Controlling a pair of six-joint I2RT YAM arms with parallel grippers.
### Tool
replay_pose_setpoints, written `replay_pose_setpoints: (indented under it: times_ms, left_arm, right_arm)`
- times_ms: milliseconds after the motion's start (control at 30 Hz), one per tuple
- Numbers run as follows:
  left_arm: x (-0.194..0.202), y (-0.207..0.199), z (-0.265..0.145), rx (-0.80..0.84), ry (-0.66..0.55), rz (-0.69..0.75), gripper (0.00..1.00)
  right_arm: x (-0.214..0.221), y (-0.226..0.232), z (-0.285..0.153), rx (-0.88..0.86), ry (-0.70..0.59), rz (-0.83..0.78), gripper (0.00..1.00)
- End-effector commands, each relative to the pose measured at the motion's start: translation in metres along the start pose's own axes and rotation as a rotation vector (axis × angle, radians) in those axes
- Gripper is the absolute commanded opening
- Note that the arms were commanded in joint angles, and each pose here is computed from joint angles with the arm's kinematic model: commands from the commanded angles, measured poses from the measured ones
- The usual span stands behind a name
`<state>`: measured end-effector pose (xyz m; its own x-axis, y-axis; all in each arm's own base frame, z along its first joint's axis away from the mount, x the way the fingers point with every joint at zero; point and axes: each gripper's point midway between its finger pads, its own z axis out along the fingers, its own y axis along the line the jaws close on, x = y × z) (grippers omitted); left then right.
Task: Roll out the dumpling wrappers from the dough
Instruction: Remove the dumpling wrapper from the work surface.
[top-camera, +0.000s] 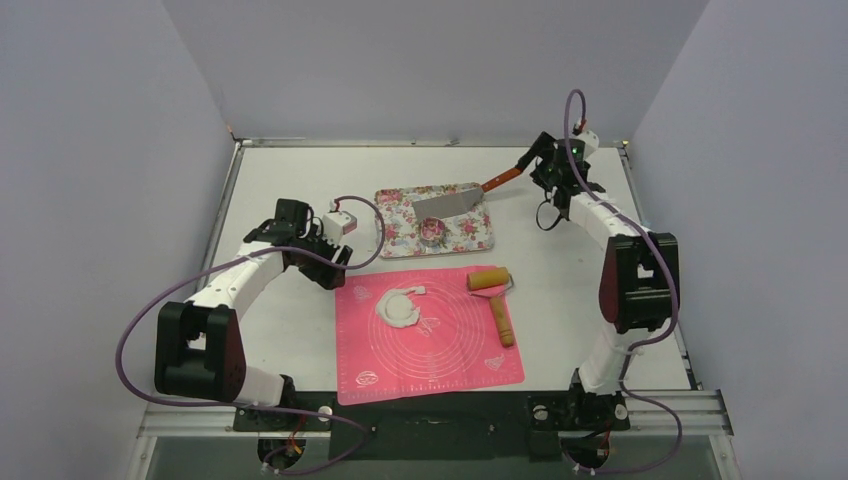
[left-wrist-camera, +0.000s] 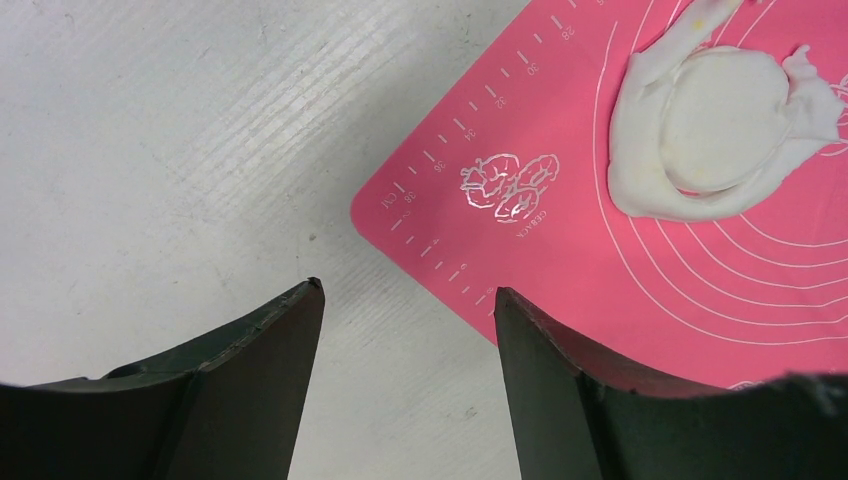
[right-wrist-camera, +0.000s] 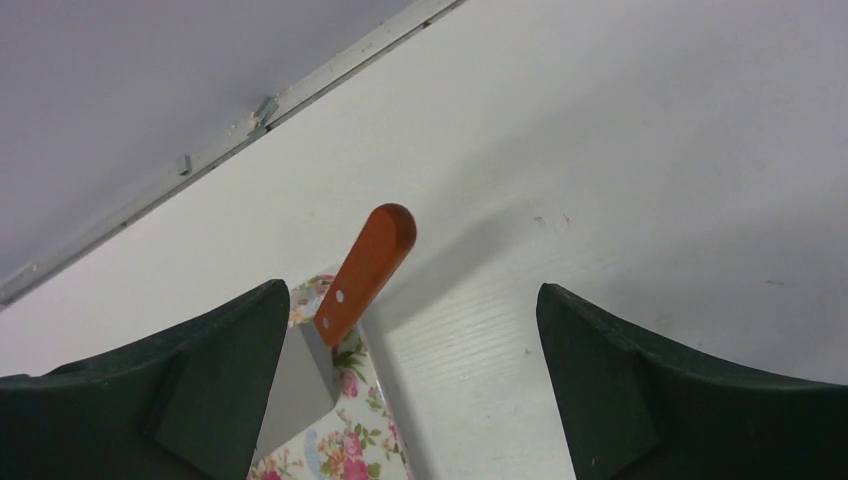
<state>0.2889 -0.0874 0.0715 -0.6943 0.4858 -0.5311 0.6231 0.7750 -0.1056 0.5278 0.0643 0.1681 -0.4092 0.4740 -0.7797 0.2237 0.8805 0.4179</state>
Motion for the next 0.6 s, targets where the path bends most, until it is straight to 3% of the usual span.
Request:
replay_pose_setpoints:
  times_ms: [0,100,333,567]
  left_arm:
    - [-0.017,-0.002,-0.008,0.009,-0.046,0.027,0.62]
    - [-0.018,-0.001,-0.009,0.006,-0.046,0.025,0.61]
    - [-0.019,-0.001,-0.01,0.005,-0.05,0.024,0.61]
    - [-0.02,-0.001,-0.009,0.012,-0.051,0.018,0.61]
  right_arm:
    - [-0.024,0.028,0.021,-0.181,-0.153,0.323,0.9]
    - [-0.029,0.032,0.031,-0.227,-0.198,0.428,0.9]
    - [0.002,0.017,0.068,-0.176,-0.163,0.537,0.88]
    - [0.015,0.031,0.086,-0.237,-0.126,0.579,0.61]
